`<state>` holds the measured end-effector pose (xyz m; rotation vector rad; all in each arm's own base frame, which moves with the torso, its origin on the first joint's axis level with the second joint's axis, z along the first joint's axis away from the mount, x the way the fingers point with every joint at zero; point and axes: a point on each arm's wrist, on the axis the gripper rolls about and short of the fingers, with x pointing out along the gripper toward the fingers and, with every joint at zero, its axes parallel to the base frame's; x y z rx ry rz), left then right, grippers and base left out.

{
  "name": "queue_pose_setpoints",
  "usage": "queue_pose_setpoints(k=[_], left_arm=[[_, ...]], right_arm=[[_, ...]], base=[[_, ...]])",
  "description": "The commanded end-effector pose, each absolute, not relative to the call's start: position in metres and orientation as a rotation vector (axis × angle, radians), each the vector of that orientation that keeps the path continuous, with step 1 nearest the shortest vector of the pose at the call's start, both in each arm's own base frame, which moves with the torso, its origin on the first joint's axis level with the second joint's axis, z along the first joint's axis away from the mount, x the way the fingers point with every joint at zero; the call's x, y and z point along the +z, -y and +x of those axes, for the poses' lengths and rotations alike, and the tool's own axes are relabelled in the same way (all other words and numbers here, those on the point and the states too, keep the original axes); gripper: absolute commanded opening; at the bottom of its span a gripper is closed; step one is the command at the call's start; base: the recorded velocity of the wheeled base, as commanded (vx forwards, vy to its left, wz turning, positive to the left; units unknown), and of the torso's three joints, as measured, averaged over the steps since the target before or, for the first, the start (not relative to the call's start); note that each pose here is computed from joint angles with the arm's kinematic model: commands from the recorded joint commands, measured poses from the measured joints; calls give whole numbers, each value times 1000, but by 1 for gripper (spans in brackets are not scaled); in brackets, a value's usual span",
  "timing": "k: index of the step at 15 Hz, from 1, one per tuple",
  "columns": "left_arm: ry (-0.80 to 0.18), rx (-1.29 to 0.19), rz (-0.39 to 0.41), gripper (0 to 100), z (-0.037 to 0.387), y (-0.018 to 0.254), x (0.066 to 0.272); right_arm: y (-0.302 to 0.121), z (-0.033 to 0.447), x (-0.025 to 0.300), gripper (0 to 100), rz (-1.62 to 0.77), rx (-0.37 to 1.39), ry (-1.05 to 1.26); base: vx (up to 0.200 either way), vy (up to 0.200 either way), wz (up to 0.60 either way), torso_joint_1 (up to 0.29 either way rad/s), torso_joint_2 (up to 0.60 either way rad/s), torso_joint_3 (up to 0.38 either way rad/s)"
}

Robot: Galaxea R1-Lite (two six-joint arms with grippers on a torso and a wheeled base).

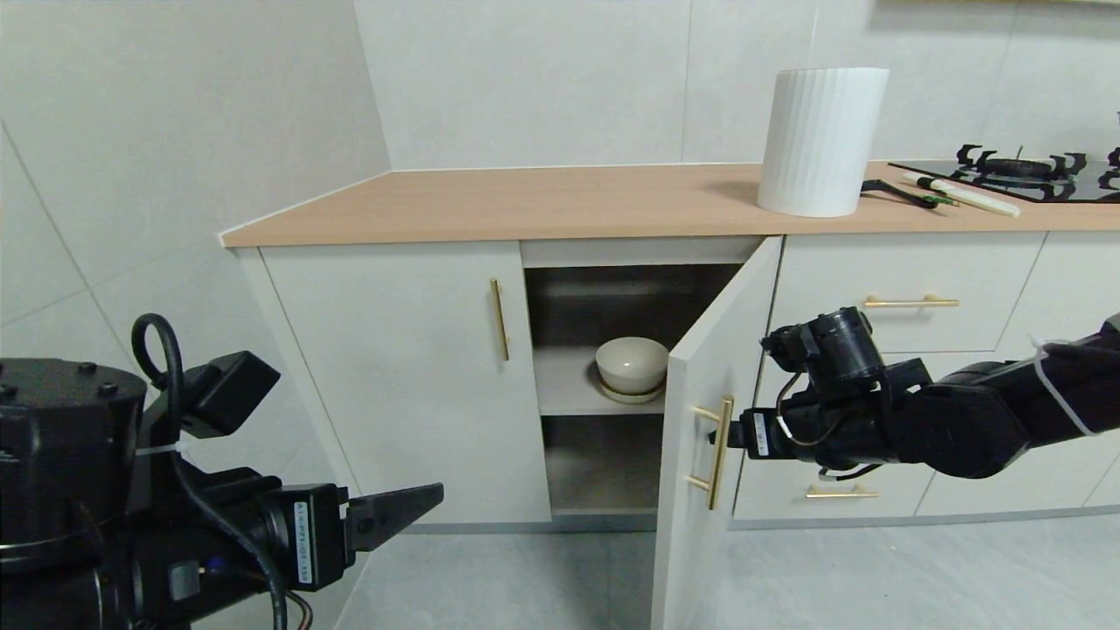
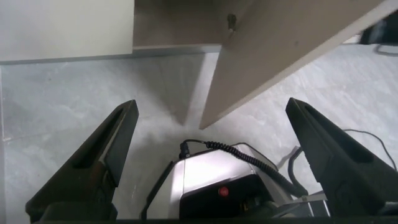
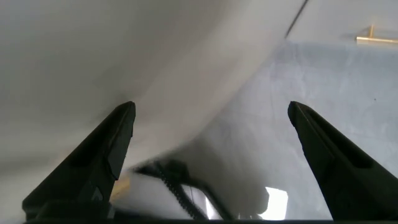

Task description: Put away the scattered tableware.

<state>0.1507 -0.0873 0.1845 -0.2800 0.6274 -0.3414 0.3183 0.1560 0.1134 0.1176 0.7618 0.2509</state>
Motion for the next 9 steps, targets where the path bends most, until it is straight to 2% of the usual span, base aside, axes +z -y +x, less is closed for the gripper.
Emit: queue_pose_setpoints(k=[1,3,9], left_arm=[[-624,-343,-281,100,150,87,185],[-630,-344,-279,100,151,88,184],[-629,-344,-280,100,151,88,184]], right_arm=[[-159,324,100,100,130,244,-772],[-167,331,95,100,218,238,-730],[-173,339,89,100,284,236,-694]], base=[[0,0,0,0,0,0],[0,0,0,0,0,0],[0,0,0,0,0,0]])
